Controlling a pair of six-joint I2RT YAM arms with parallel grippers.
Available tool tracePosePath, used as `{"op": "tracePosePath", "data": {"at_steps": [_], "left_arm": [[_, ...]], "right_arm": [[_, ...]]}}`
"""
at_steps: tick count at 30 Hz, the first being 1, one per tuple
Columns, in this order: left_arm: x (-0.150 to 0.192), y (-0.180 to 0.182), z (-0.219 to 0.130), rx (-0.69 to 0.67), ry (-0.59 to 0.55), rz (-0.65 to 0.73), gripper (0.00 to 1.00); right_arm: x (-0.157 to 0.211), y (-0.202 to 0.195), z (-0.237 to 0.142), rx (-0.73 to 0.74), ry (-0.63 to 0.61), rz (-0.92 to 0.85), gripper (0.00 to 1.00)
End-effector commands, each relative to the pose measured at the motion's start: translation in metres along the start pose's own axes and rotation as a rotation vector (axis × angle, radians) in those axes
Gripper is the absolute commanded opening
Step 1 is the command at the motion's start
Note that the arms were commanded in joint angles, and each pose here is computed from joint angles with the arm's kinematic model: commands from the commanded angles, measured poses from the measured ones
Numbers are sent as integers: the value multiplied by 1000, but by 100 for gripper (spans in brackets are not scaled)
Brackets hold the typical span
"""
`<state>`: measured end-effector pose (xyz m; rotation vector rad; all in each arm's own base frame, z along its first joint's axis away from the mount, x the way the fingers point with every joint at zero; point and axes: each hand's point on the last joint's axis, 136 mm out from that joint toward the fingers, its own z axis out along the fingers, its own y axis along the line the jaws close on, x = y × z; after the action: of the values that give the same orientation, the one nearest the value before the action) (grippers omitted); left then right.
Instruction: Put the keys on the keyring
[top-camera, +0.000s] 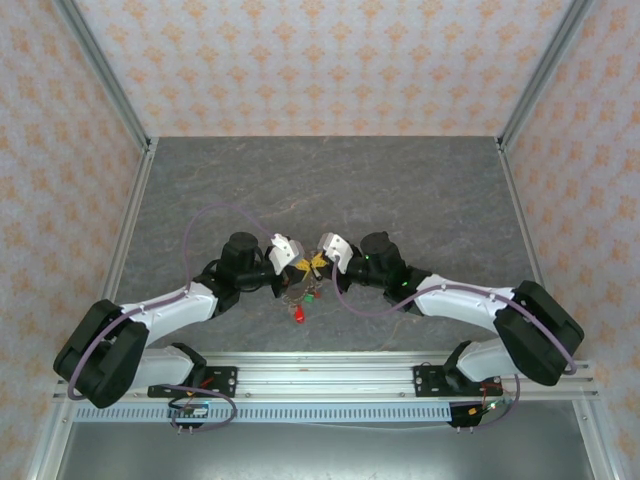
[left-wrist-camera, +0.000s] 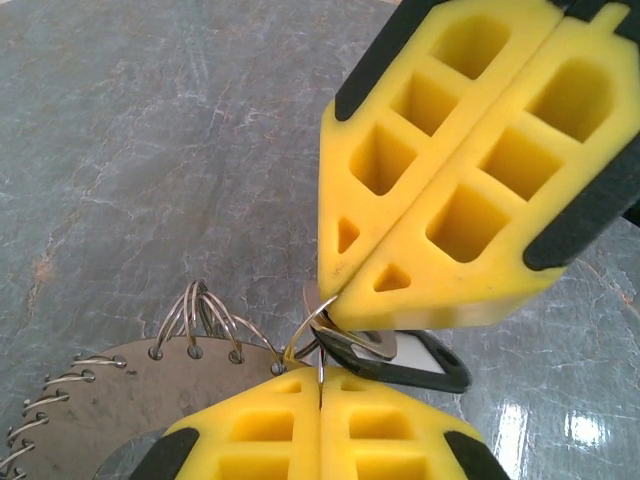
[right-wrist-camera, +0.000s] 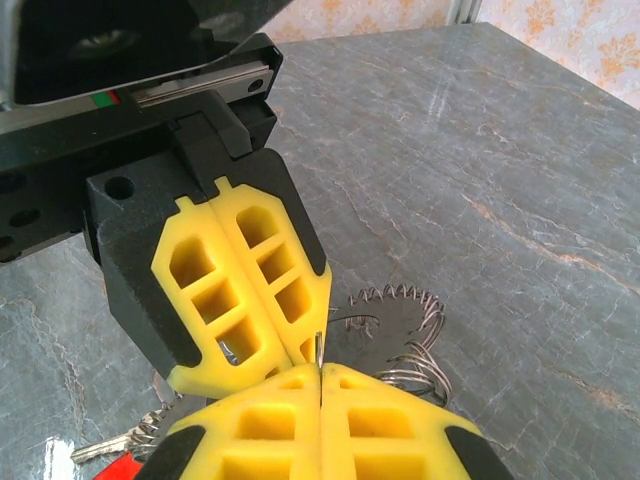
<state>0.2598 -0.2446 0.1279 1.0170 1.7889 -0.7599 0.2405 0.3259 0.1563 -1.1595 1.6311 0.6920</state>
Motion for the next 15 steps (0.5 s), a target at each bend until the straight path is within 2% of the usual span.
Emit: {"op": "tracePosePath", "data": {"at_steps": [1,7,9,15], "left_arm": [[-20,4,-5,-45,-55,44,0],[-18,8,-6,-66,-45,46,0],[-20,9,-7,-75,-52,50,0],[-24,5,-8,-55,-64,57,0]], "right_arm": [[-14,-6,-9,39,-28,-11,0],[-14,-4,-30,60,-15,-36,0],[-3,0,-30,43,28,-32,0],[-5,1,-37,52,22,-45,0]]}}
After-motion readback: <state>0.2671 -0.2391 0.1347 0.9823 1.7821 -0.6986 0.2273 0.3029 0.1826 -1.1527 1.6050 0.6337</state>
